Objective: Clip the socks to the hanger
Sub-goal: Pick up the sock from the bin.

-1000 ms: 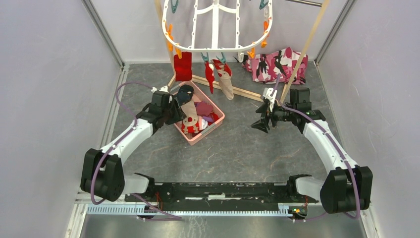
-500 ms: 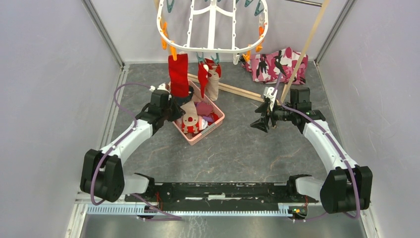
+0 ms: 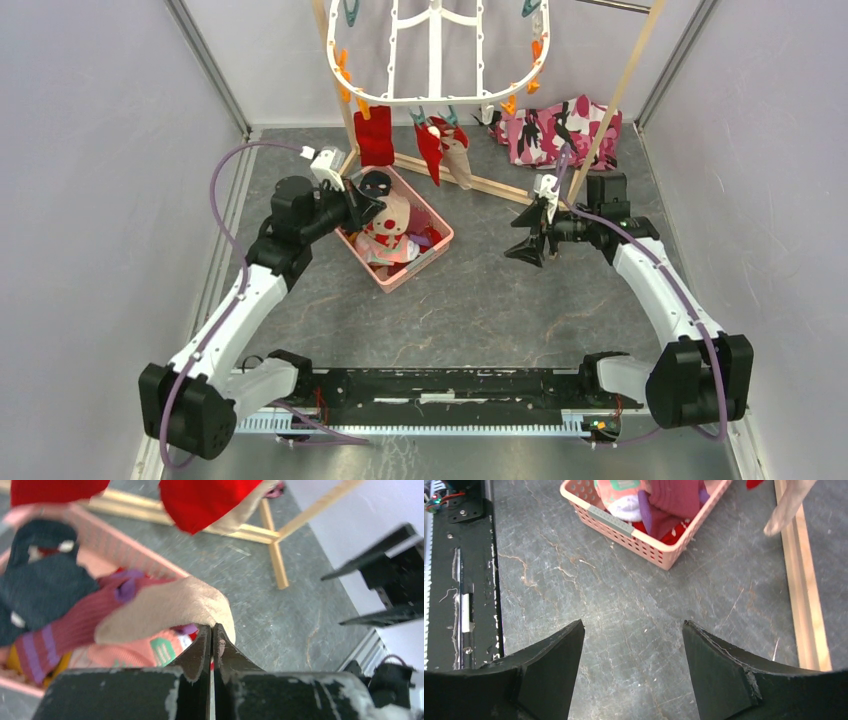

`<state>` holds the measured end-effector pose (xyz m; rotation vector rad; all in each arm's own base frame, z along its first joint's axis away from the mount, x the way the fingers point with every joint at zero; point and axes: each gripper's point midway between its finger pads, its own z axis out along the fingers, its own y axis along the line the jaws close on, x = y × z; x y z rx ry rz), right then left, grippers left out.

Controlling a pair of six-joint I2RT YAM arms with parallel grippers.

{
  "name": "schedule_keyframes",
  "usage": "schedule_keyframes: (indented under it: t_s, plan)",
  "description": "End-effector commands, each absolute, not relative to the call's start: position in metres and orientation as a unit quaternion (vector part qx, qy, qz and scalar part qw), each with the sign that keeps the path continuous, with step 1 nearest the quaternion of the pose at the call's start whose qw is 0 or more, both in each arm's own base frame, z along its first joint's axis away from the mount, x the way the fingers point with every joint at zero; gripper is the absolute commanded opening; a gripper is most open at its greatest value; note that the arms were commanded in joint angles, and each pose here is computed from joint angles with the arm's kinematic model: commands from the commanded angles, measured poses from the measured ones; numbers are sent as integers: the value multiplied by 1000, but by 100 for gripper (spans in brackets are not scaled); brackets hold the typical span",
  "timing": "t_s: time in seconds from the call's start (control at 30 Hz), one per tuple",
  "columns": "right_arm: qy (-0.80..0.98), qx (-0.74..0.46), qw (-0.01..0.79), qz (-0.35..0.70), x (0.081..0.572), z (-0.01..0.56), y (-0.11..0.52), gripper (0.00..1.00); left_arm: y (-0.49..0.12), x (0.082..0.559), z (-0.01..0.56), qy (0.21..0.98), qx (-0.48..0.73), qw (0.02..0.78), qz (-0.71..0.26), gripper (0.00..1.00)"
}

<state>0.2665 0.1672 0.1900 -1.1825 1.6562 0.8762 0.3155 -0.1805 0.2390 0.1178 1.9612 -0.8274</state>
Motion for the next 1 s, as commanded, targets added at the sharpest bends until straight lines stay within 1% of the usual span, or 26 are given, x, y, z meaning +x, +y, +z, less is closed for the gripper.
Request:
schedule_keyframes:
  t_s: [0.0, 0.1, 0.27, 0.37, 0.47, 0.6, 0.7, 0.8, 0.97]
  plan:
    - [602, -527, 471, 372, 262, 226, 176, 79, -201, 291, 288, 703, 237, 564, -364, 2]
    - [562, -553, 479, 388, 254, 239, 181, 79, -202, 286, 310, 673, 252, 590, -367, 2]
    - [485, -593, 490, 415, 233, 260, 189, 79, -226, 261, 336, 618, 302, 568, -453, 2]
    - [518, -584, 462, 421, 240, 260, 193, 78, -241, 245, 340, 599, 326, 556, -475, 2]
    - [562, -568, 445, 405, 248, 255, 200, 78, -257, 229, 343, 584, 341, 552, -488, 2]
    - [563, -551, 426, 445, 228, 248, 214, 77, -282, 214, 344, 575, 347, 553, -493, 2]
    - [561, -530, 409, 486, 213, 245, 217, 77, -293, 216, 347, 572, 319, 586, -478, 2]
    - [557, -520, 401, 509, 200, 245, 217, 78, -300, 208, 357, 542, 291, 628, -477, 2]
    - [572, -500, 399, 513, 198, 244, 211, 79, -312, 207, 357, 538, 256, 648, -474, 2]
